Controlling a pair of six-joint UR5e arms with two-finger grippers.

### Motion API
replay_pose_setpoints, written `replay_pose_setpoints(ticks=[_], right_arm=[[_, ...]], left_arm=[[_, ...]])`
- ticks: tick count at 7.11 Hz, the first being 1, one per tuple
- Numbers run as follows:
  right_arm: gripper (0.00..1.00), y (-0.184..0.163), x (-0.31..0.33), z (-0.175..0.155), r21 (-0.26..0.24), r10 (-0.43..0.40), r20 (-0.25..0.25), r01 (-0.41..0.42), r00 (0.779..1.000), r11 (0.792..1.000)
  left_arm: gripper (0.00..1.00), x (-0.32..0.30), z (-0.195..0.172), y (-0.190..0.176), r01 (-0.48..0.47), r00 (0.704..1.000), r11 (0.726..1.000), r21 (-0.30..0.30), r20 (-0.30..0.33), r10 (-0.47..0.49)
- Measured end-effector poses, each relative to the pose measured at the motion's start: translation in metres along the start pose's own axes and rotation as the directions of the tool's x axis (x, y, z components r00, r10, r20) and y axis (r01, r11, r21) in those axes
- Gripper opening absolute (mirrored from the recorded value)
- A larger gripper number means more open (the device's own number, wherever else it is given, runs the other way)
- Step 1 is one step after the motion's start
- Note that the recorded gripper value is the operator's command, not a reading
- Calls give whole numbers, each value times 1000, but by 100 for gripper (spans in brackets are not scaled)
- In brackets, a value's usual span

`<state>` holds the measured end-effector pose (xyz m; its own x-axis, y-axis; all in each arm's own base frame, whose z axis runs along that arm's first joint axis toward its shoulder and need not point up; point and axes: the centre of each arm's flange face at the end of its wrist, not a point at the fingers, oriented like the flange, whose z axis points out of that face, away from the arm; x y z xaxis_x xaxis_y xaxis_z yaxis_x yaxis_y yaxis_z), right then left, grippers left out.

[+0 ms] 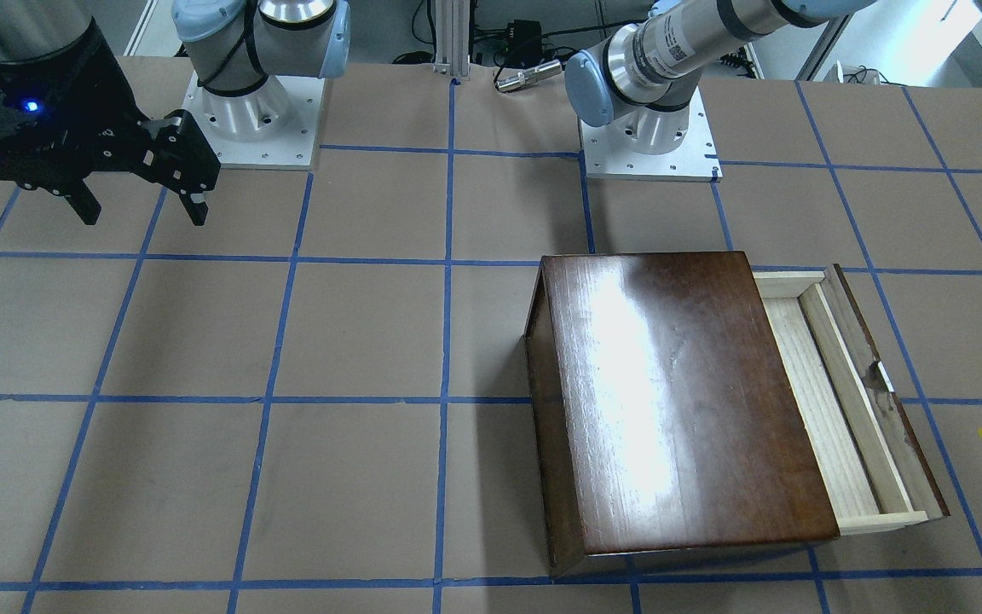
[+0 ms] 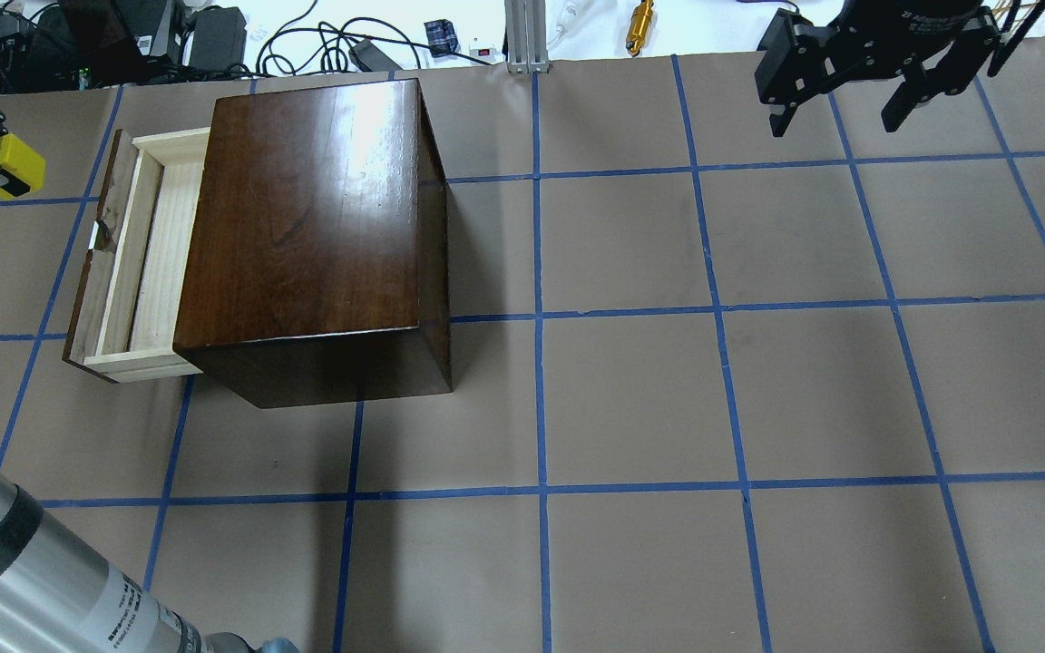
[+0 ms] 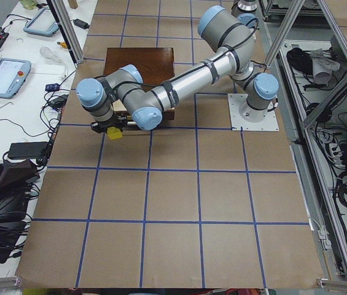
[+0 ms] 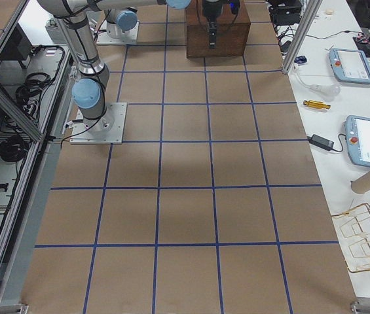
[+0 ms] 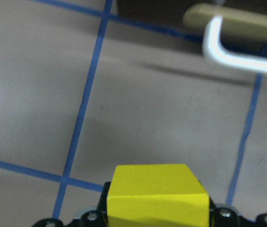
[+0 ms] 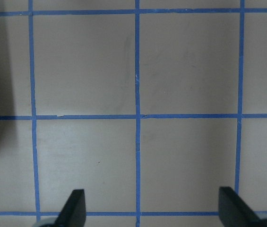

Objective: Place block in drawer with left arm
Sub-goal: 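Carry the yellow cube over the open drawer with the left gripper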

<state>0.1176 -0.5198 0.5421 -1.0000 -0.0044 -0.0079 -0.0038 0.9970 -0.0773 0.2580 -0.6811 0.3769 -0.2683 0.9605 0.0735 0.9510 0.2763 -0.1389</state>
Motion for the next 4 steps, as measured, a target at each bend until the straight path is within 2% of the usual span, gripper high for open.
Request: replay_pose_setpoints(ticks=[2,4], right_arm=[[100,0,0,0,-1,1,0,-1,1000,1000],[100,0,0,1,-1,1,0,-1,1000,1000]], left_arm=[[0,40,-14,-61,0,1000,999,-36,-26,-1],[0,77,-10,-106,-22,999,999,-42,-51,20]])
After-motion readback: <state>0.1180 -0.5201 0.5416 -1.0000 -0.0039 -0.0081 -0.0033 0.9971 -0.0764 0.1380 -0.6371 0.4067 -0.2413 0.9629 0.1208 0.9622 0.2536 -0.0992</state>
